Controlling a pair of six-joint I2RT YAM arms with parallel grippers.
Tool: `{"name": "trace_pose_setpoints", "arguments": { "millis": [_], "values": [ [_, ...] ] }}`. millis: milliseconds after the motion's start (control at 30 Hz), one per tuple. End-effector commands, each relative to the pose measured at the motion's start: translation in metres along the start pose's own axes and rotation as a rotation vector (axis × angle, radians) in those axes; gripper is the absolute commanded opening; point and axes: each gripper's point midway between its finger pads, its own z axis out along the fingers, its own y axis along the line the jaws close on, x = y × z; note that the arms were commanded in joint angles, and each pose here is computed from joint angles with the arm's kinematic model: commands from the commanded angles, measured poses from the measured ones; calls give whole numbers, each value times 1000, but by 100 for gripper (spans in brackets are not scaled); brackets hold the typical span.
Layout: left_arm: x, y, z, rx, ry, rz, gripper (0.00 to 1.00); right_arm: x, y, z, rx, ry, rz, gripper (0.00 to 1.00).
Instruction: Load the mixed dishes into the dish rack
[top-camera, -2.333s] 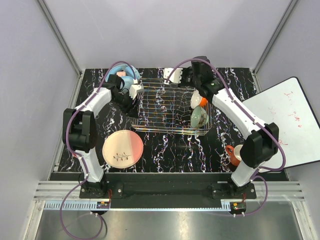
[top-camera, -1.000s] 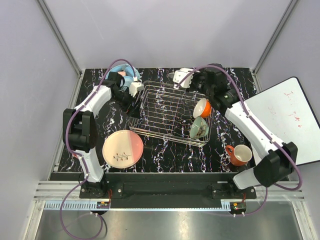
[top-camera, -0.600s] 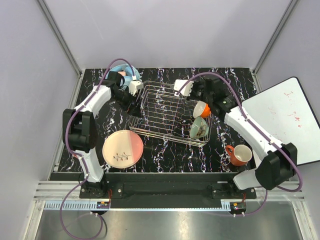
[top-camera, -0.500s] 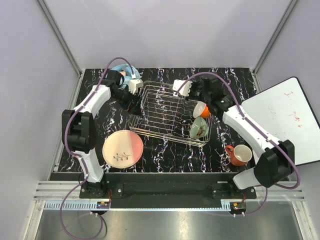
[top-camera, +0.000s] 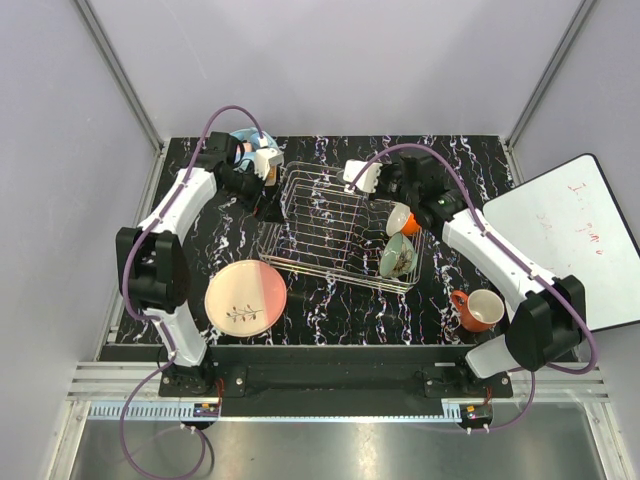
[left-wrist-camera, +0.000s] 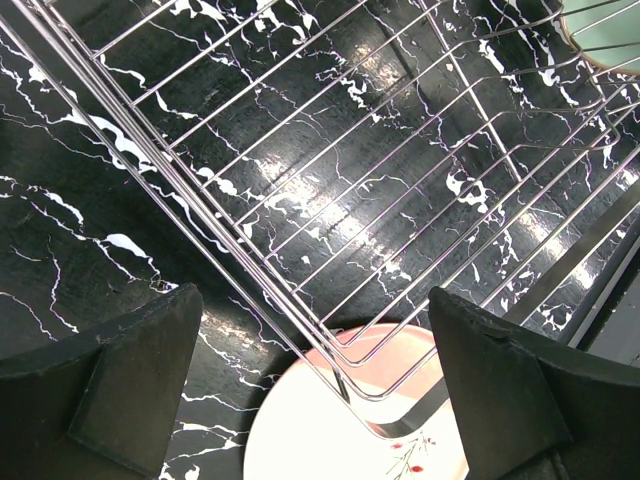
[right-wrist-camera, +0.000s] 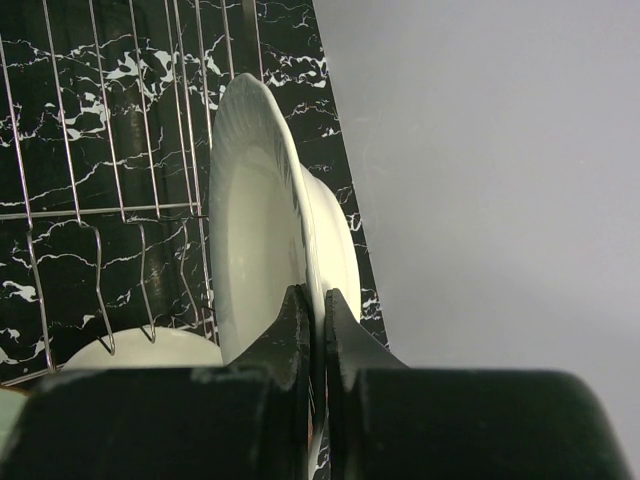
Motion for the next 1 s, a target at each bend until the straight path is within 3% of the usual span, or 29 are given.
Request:
{"name": "trace_pose_setpoints", "arguments": {
  "millis": [0,967],
  "values": [
    [-14,0,-7,2,-48,22,99,-65,-93,-42,278,-184,-86,0],
    [-7,7,0,9,-34,2,99,-48,-98,-36,289,-119,-138,0]
  ]
}}
